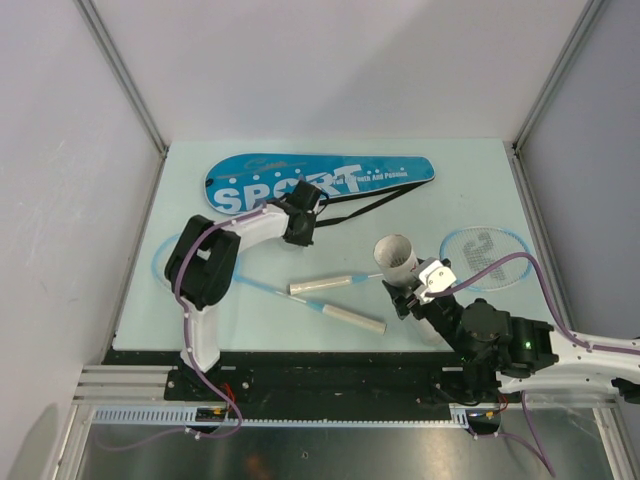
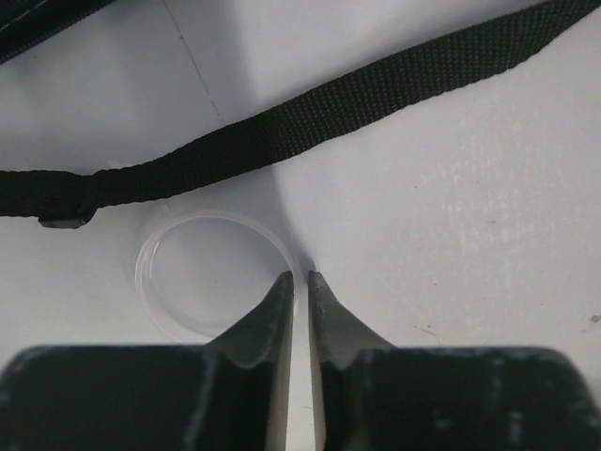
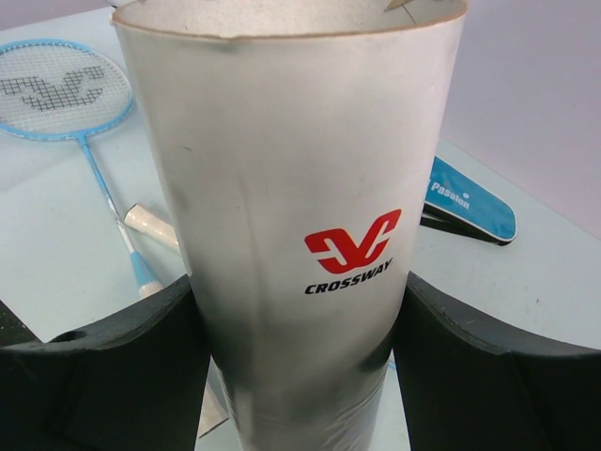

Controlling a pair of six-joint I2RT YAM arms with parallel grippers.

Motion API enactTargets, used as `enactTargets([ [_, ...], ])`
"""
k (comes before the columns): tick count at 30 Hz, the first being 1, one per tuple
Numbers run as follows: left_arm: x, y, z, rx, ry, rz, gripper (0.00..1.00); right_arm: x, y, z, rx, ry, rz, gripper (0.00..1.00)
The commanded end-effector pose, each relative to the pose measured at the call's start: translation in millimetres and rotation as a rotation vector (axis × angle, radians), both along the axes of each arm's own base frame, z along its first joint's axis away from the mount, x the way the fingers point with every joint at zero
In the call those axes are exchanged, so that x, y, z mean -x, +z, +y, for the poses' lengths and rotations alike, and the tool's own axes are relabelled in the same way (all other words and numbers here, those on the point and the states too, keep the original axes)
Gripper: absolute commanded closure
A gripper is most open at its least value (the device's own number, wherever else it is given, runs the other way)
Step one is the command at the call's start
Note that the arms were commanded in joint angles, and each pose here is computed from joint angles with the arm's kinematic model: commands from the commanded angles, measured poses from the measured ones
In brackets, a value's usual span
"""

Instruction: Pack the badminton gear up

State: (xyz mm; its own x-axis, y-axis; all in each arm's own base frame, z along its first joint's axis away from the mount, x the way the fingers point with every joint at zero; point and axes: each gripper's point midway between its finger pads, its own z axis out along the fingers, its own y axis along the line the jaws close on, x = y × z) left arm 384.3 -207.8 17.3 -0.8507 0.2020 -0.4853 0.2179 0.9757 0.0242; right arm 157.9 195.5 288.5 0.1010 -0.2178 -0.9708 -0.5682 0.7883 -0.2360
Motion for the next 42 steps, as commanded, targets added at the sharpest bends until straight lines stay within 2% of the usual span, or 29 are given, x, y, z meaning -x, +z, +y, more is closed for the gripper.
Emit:
enactTargets([
  [1, -1, -8, 3, 0.017, 0.030, 0.036, 0.90, 2, 1, 5, -0.037, 0.004, 0.025, 0.90],
  [3, 3, -4, 3, 0.034, 0.036, 0.037, 1.00, -1, -2, 4, -0.001, -0.016, 0.013, 0.89],
  [7, 12, 45, -11, 0.182, 0.041, -0.018, 1.00, -4, -6, 5, 0.055, -0.034, -0.007, 0.89],
  [8, 19, 79, -17, 0.262, 0.014, -0.070, 1.00, -4, -7, 7, 0.067, -0.028, -0.012, 0.89],
  [11, 34, 131, -27, 0.402, -0.057, -0.134, 1.00, -6, -11, 13, 0.122, -0.027, -0.036, 0.89],
  [12, 47, 169, -32, 0.498, -0.116, -0.178, 1.00, -7, -14, 17, 0.150, -0.028, -0.042, 0.89],
  [15, 75, 209, -34, 0.618, -0.235, -0.228, 1.00, -12, -18, 22, 0.201, -0.032, -0.064, 0.89],
  [16, 96, 238, -39, 0.697, -0.334, -0.268, 1.00, -14, -20, 26, 0.219, -0.033, -0.066, 0.89],
  [18, 120, 253, -37, 0.738, -0.430, -0.299, 1.00, -16, -24, 34, 0.247, 0.001, -0.071, 0.89],
  [19, 142, 277, -37, 0.786, -0.516, -0.349, 1.00, -16, -29, 41, 0.261, 0.039, -0.064, 0.89],
  [20, 155, 277, -35, 0.800, -0.564, -0.357, 1.00, -15, -29, 46, 0.265, 0.066, -0.064, 0.89],
  [22, 185, 302, -29, 0.836, -0.678, -0.446, 1.00, -12, -35, 57, 0.290, 0.142, -0.063, 0.89],
  [25, 219, 318, -24, 0.872, -0.798, -0.517, 1.00, -2, -37, 72, 0.319, 0.263, -0.072, 0.89],
  [32, 261, 310, -39, 0.917, -0.960, -0.464, 1.00, 9, -39, 84, 0.340, 0.368, -0.076, 0.91],
  [35, 272, 312, -49, 0.925, -1.019, -0.448, 1.00, 11, -41, 85, 0.338, 0.373, -0.065, 0.91],
  [42, 276, 307, -63, 0.913, -1.044, -0.419, 1.00, 10, -36, 83, 0.313, 0.359, -0.060, 0.91],
])
